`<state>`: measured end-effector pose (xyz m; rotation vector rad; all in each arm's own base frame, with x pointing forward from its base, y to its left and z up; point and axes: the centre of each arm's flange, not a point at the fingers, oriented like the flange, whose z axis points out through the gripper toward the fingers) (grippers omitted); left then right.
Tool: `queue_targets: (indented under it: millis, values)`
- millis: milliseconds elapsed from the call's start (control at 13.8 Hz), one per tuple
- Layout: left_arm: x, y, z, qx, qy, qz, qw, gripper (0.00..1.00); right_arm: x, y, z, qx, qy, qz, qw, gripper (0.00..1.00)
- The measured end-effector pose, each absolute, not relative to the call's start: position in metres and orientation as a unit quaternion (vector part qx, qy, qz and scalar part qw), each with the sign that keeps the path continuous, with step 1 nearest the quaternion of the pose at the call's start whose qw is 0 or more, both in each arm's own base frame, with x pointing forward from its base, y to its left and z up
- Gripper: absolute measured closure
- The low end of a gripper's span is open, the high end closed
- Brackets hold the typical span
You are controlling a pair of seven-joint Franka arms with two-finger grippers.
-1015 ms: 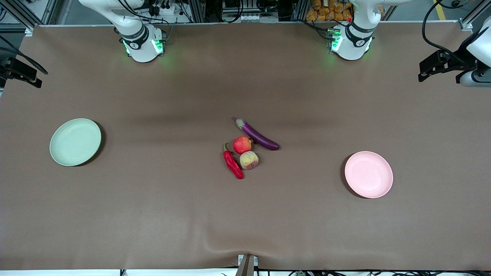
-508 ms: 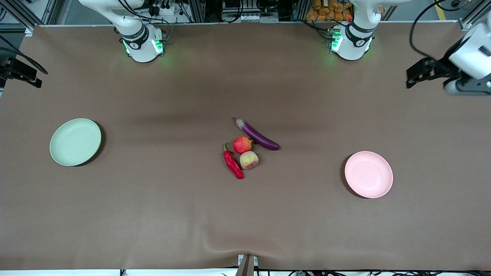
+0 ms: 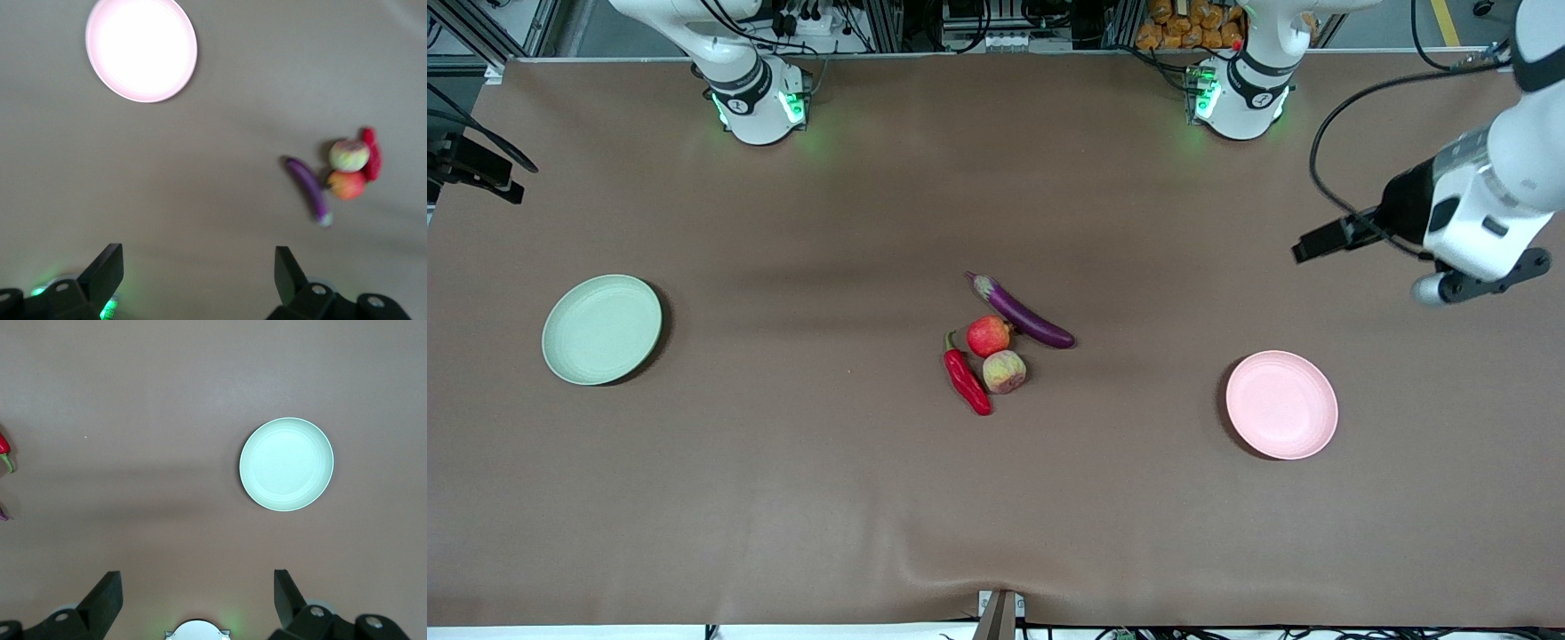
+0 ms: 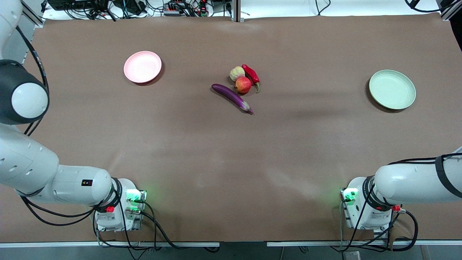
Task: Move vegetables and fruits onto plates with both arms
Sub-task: 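Reach the left gripper toward the purple eggplant in the produce pile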
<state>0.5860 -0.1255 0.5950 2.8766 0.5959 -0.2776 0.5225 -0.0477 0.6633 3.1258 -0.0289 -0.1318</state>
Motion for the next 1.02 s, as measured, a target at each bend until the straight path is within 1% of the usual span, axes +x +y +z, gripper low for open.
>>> queue_targets:
  millis: [290, 580, 798, 1015]
  values:
    - [0.606, -0.187, 0.56, 0.934, 0.327, -0.096, 0.108, 0.0, 0.523, -0.048, 0.663, 0.999, -0.009, -0.043, 0.006, 0.0]
    - [0.615, -0.271, 0.509, 0.902, 0.406, -0.096, 0.112, 0.0, 0.523, -0.048, 0.662, 0.999, -0.009, -0.044, 0.006, 0.0]
    - [0.612, -0.322, 0.466, 0.879, 0.452, -0.107, 0.105, 0.0, 0.524, -0.048, 0.661, 0.999, -0.009, -0.044, 0.006, 0.0]
    - [0.609, -0.38, 0.43, 0.83, 0.534, -0.093, 0.131, 0.0, 0.525, -0.048, 0.658, 0.999, -0.009, -0.047, 0.006, 0.0]
